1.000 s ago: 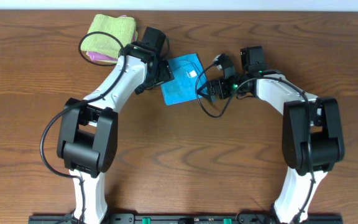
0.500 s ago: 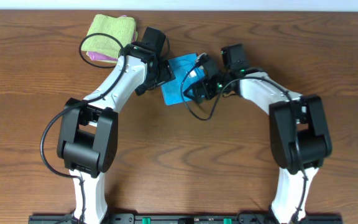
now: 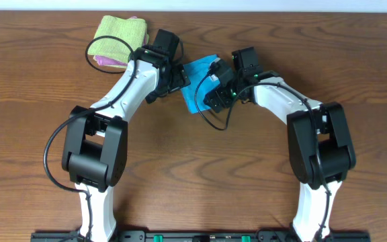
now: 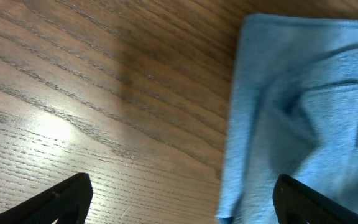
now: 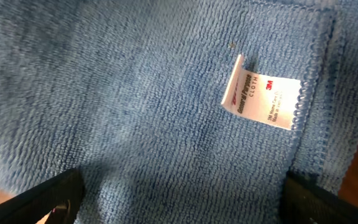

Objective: Fold the cloth

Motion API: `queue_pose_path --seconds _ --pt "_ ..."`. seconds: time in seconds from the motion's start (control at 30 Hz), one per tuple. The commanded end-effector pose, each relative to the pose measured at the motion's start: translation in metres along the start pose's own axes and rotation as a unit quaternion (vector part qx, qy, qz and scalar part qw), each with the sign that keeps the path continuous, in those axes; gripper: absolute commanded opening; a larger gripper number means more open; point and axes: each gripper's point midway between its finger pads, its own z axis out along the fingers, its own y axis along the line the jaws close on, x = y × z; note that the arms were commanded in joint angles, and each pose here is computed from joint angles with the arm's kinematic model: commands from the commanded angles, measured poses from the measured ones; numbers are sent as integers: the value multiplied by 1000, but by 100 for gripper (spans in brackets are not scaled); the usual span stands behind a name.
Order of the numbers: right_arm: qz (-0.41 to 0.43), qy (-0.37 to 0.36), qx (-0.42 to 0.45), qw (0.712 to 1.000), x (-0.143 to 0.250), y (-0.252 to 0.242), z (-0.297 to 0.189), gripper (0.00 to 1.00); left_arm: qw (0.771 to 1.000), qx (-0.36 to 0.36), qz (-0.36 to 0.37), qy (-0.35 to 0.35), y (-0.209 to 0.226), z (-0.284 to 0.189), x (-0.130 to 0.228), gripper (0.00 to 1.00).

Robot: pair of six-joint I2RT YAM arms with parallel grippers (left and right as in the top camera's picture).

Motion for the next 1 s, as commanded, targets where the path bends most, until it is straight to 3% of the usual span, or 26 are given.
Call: queue_pose_path --seconds 0.0,0.23,0.37,0.57,0.8,0.9,0.97 --pt "-15 53 97 994 27 -37 5 99 1000 -3 -1 -13 -2 -2 -7 95" --pt "-36 1 179 983 -4 -67 -3 99 1000 -3 -1 -12 -2 -2 -7 95" --pt "-40 -11 170 984 -18 -61 -8 99 1000 -3 7 -12 -3 -2 -7 96" --pt "-51 -42 173 983 -48 -42 -46 99 995 50 77 -29 -26 -4 -17 95" --pt "76 -74 173 979 -57 -29 -129 99 963 134 217 -91 -81 -50 -49 98" --pt "188 -72 171 964 -40 -26 -165 99 935 143 295 -136 -97 -73 -65 95" --pt "284 -75 176 939 -25 -32 -191 99 917 142 338 -156 -102 -77 -70 95"
